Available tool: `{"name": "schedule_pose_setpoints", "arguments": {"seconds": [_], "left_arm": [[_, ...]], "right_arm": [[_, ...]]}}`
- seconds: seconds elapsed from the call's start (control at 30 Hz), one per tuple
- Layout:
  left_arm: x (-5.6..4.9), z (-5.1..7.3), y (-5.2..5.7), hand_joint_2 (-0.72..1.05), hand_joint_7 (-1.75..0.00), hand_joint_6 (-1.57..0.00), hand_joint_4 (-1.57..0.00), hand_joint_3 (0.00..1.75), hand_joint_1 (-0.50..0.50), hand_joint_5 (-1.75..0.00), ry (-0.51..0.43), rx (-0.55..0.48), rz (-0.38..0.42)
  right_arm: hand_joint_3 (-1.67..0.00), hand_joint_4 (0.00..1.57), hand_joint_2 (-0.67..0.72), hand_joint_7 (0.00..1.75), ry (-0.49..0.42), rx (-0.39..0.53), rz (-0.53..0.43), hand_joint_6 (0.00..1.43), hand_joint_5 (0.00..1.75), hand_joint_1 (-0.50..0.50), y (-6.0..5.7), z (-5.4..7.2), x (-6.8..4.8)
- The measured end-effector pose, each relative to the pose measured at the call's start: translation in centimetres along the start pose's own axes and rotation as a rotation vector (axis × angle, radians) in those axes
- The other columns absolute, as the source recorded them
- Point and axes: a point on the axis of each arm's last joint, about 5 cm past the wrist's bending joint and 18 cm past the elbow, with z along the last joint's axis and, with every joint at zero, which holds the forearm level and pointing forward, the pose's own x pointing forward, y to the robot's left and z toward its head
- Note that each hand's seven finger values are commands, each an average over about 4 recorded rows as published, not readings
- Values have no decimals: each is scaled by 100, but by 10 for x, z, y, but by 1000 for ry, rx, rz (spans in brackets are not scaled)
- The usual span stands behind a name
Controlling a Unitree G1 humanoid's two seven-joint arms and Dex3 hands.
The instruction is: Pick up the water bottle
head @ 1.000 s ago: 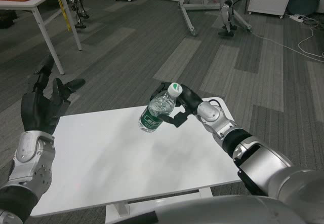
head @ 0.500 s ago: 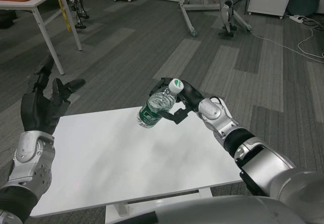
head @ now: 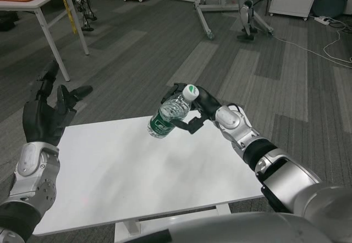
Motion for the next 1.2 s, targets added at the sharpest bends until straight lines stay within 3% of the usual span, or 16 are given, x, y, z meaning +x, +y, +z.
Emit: {"name": "schedule_pose_setpoints", "arguments": {"seconds": [0.67, 0.8, 1.2], "left_arm": [[0, 0, 0, 105, -21, -26, -71, 79, -46, -72, 0, 0, 0], [0, 0, 0, 105, -21, -26, -71, 79, -46, -72, 0, 0, 0], [0, 0, 0, 105, -21, -26, -71, 79, -46, -72, 0, 0, 0]], "right_arm": [[-127, 140, -48, 161, -31, 1, -9, 111, 136, -46, -2, 5, 2], [-127, 140, -48, 161, -32, 3, -14, 111, 126, -46, -3, 5, 1], [-127, 140, -48, 161, -32, 7, -22, 111, 126, -46, -4, 4, 0]]}}
